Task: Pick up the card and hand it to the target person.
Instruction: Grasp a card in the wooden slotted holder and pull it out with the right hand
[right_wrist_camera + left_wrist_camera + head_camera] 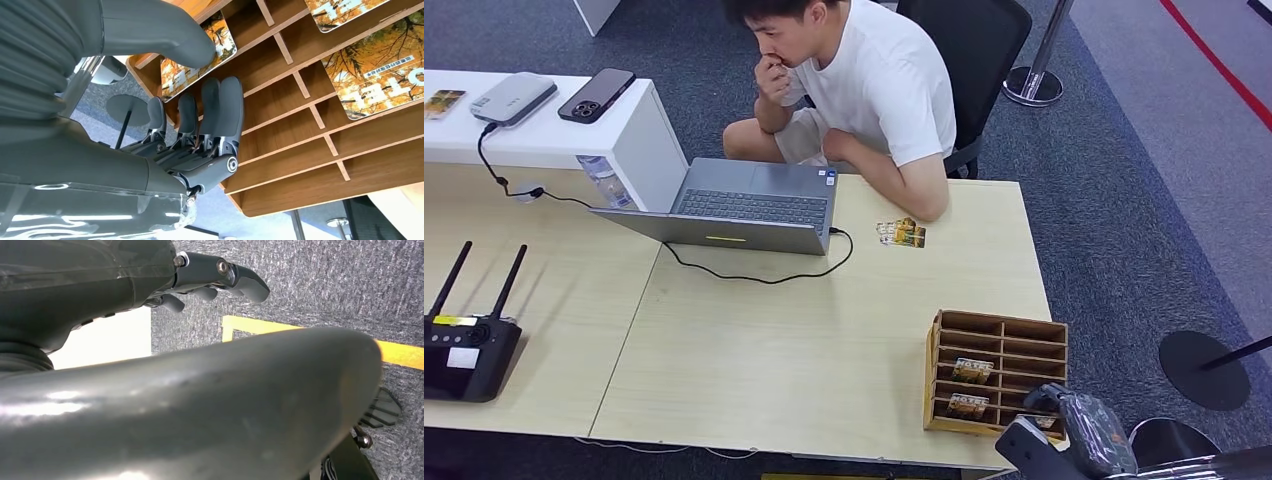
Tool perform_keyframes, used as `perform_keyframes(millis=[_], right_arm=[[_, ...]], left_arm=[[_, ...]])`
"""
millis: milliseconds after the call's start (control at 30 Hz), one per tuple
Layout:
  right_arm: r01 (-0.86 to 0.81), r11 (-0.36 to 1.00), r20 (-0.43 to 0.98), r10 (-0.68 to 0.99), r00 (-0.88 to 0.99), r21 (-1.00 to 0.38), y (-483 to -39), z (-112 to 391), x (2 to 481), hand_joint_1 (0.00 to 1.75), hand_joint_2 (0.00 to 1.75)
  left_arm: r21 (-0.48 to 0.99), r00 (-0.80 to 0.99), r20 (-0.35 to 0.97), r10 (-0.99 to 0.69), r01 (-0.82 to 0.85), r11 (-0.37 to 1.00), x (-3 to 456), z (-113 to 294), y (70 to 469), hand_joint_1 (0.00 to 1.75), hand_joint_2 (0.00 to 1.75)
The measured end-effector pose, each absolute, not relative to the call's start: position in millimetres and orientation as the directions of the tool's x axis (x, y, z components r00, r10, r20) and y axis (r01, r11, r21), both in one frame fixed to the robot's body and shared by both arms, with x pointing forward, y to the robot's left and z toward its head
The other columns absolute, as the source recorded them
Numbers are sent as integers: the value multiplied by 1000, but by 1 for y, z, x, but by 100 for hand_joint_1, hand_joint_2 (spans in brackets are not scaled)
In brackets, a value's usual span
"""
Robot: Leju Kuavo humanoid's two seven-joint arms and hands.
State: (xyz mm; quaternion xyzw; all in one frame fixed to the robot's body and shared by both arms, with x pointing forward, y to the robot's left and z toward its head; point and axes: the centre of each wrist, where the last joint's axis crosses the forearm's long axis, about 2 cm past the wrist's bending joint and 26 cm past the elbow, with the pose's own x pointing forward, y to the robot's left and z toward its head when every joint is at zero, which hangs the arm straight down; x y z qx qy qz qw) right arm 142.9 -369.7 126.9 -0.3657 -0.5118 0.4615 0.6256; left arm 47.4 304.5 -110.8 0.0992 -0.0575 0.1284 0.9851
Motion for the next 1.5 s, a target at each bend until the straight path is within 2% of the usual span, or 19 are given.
perform_keyframes(millis=[667,867,1367,1500], right_arm=[[-194,300,296,954,51,-934,-370,127,143,108,175],[-193,294,289,956,52,-936,-370,127,143,114,175],[-201,278,275,961,44,-939,-367,127,144,109,175],[-203,272,270,962,39,-940,-367,127,144,117,175]], left_arm=[[181,960,140,241,-264,947,47,-111,305,0,0],[181,960,140,241,-264,947,47,-111,305,0,0],[183,960,139,241,-265,947,47,-111,305,0,0],[184,960,139,242,-265,947,47,-111,305,0,0]])
